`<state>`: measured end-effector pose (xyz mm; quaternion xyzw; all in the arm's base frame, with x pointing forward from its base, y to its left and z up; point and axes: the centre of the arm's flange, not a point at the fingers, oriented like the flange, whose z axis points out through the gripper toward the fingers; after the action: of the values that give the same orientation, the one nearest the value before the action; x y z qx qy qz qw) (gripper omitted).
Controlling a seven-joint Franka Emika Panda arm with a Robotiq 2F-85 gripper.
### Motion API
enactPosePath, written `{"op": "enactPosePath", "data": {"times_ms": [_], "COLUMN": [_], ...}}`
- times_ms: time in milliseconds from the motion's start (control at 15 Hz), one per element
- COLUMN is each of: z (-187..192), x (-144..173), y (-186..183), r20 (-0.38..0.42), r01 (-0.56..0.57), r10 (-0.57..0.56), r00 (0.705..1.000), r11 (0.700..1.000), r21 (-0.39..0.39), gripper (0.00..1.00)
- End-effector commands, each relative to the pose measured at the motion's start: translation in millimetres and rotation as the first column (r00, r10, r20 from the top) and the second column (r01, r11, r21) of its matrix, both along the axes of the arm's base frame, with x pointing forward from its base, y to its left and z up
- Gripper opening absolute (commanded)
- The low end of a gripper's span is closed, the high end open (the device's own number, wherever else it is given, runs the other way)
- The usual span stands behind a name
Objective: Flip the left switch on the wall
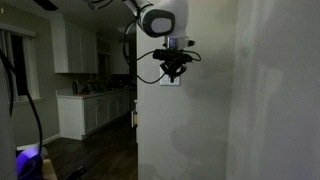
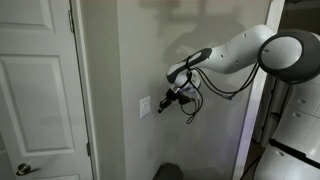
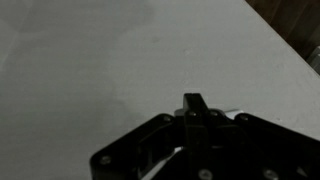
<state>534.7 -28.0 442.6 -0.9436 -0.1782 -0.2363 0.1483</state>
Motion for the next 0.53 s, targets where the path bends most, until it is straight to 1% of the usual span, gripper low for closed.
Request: {"op": "enactPosePath", "data": {"times_ms": [0,67,200,467], "z": [-0.2,-0.2,-0.3,-0.3], "x": [0.1,0.1,0.2,0.2], "y": [0.2,0.6,1.6,1.8], "r20": [0.000,0.000,-0.001,-0.001], "r01": [0.000,-0.001,-0.003,-0.003], "r10": [0.000,0.001,0.003,0.003], "r00": [1.000,1.000,1.000,1.000], "r11": [1.000,1.000,1.000,1.000], "r21": [0.000,0.000,0.000,0.000], "gripper": [0.06,0.14,0.25,0.26]}}
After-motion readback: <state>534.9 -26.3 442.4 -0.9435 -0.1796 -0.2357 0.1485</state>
